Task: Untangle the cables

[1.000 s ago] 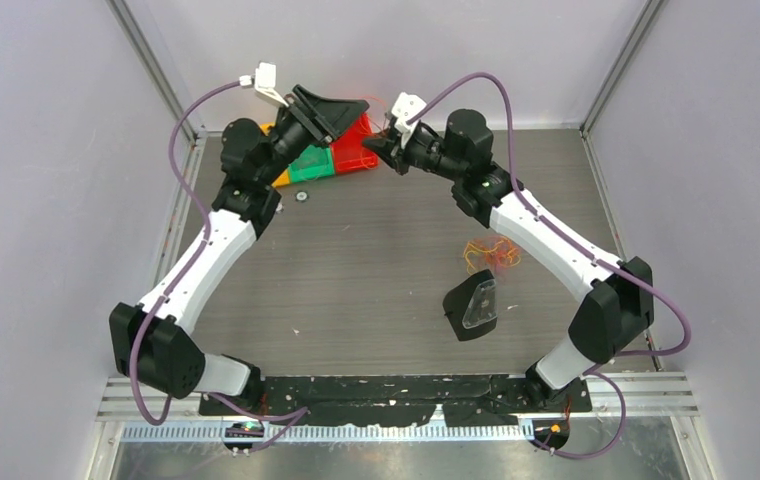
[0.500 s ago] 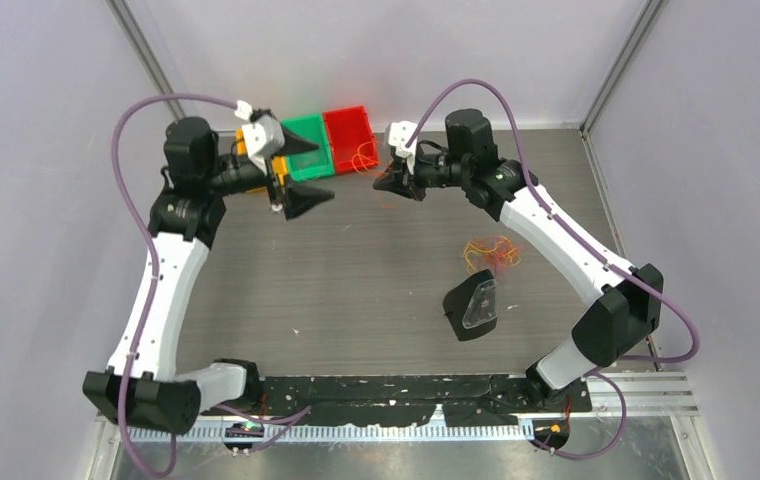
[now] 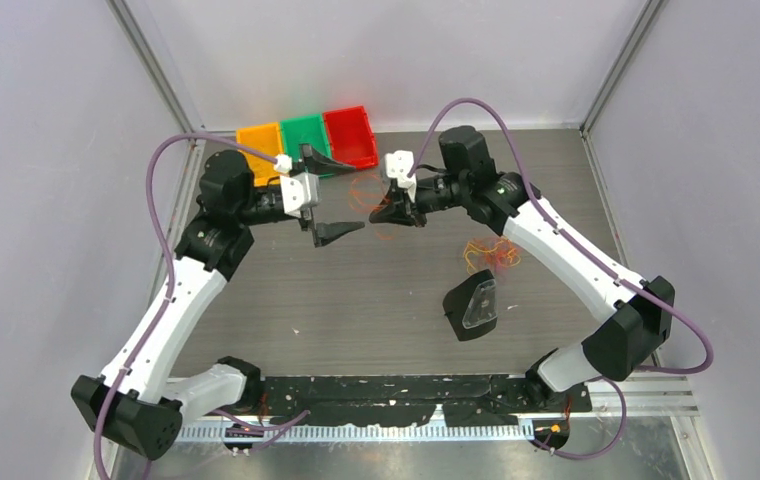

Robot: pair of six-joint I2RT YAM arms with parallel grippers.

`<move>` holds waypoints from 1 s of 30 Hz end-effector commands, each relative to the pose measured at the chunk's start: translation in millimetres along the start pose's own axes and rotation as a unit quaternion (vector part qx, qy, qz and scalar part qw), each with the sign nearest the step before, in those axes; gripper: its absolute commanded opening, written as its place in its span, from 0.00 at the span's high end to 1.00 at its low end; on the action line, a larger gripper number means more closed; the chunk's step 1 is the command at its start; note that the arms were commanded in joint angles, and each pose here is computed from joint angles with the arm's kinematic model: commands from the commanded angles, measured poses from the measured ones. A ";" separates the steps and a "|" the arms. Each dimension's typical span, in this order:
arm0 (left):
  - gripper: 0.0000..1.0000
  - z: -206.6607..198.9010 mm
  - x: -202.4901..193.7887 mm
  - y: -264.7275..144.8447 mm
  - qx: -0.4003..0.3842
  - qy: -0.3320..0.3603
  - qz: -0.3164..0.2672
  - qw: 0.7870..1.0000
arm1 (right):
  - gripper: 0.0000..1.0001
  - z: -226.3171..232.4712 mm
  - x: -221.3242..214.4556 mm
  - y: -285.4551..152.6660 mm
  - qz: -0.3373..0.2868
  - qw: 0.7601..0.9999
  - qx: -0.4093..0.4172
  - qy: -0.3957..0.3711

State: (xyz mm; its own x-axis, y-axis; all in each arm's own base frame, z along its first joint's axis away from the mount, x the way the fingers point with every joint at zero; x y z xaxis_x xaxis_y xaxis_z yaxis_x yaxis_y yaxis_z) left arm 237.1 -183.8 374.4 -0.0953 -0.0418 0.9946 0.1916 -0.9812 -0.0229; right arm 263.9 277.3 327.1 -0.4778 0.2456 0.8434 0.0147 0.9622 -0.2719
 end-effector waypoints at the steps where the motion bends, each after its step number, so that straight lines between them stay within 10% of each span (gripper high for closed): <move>1: 0.00 3.5 5.9 1.1 0.001 0.140 0.059 0.988 | 0.95 6.1 20.3 -7.5 -0.006 0.999 0.012 -0.035; 11: 0.04 1.3 -13.7 7.7 -0.023 0.229 0.167 0.959 | 0.95 10.2 20.6 -1.3 0.002 0.999 0.030 -0.044; 30: 0.31 -5.3 -1.5 7.7 -0.038 0.251 0.178 0.951 | 0.95 17.3 8.5 5.7 0.027 0.998 0.061 -0.008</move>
State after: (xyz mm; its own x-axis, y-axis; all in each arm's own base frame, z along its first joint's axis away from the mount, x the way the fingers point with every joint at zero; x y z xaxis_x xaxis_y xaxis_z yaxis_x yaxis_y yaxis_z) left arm 241.1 -195.7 352.6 -0.4388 -0.4520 0.7767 0.2180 -0.8920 -0.3959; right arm 245.3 280.3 309.9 -0.4647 0.3198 0.8257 -0.0653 0.9176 -0.3921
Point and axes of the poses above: each gripper's point midway between its finger pads, its own y axis out along the fingers, its own z axis along the line the jaws close on, x = y × z, the point moved 6 cm from there along -y, back along the fingers, and after that the axes turned 15 degrees about -y, right-handed, at the moved point
